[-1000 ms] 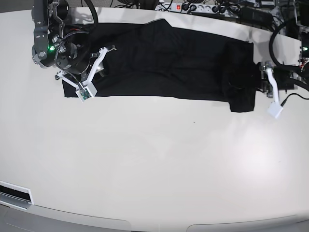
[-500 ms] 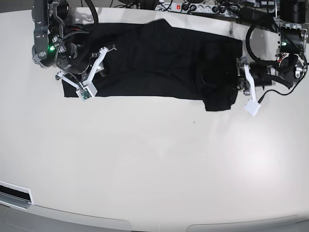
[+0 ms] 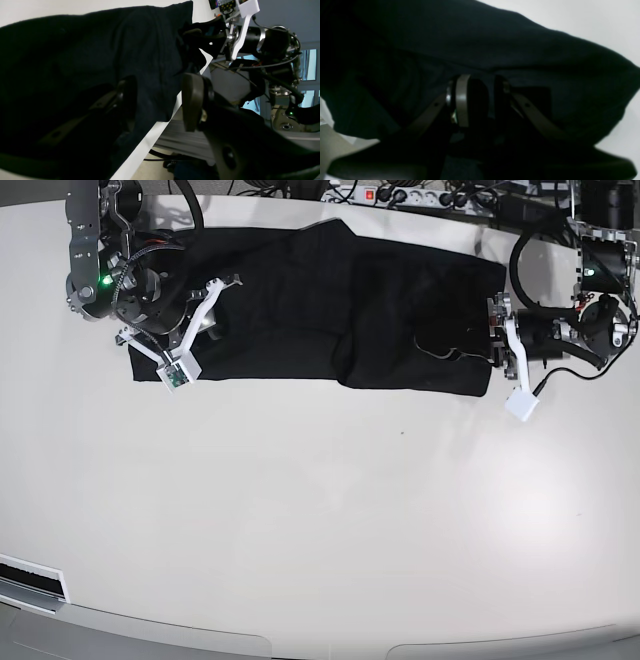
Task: Layout the t-shirt on the table in an organized manner, then fold the t-shirt properly
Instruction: 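Fold the strip end with the left gripper toward the right gripper, then release the strip with the left gripper and grasp the other end with the right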
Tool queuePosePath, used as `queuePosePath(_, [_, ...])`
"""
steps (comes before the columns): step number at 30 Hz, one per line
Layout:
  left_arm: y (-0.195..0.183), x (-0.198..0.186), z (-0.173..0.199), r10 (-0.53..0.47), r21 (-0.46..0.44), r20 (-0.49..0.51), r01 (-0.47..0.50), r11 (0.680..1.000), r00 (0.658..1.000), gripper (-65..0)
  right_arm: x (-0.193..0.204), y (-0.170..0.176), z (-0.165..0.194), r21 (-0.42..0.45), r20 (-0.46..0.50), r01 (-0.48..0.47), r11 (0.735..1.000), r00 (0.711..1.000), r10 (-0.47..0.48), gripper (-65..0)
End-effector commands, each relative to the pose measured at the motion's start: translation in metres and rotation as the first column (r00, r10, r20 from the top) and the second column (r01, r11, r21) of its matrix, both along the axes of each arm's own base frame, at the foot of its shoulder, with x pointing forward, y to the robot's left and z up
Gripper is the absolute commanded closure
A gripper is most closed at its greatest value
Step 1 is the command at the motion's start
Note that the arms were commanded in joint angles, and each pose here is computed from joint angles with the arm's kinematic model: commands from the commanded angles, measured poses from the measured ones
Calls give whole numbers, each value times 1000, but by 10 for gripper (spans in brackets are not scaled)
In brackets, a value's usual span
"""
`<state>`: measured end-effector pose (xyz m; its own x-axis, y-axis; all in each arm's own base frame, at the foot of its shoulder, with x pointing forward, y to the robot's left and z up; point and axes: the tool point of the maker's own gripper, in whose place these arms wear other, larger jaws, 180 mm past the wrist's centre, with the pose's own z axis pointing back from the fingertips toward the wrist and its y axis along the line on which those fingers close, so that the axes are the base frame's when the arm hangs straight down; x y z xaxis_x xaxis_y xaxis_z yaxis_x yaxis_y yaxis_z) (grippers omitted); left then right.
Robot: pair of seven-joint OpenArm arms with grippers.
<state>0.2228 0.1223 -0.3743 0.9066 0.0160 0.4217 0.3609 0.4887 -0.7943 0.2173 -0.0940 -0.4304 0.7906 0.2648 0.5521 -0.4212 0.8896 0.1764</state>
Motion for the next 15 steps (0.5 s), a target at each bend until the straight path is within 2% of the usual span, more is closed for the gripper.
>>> queuePosePath(1, [3, 11, 14, -7, -6, 64, 7, 1000, 998, -302, 10, 1, 10, 17, 47, 3, 1000, 999, -4, -189])
queuePosePath(3, [6, 16, 20, -17, -3, 125, 17, 1000, 992, -249, 11, 1, 11, 14, 47, 3, 1000, 999, -4, -189])
queuePosePath(6, [17, 32, 31, 21, 0, 173, -22, 1000, 985, 0, 22, -2, 19, 13, 72, 33, 999, 997, -34, -189])
queuePosePath(10, [46, 49, 48, 107, 7, 245, -113, 994, 964, 0, 43, -14, 59, -23, 168, 93, 995, 982, -88, -204])
queuePosePath(12, [64, 52, 53, 144, 30, 264, -157, 987, 954, 0, 40, -31, 69, -48, 173, 152, 987, 975, -141, -259])
queuePosePath(15, [95, 60, 56, 176, 119, 300, -220, 968, 938, 0, 28, -65, 64, -67, 151, 266, 962, 956, -253, -379])
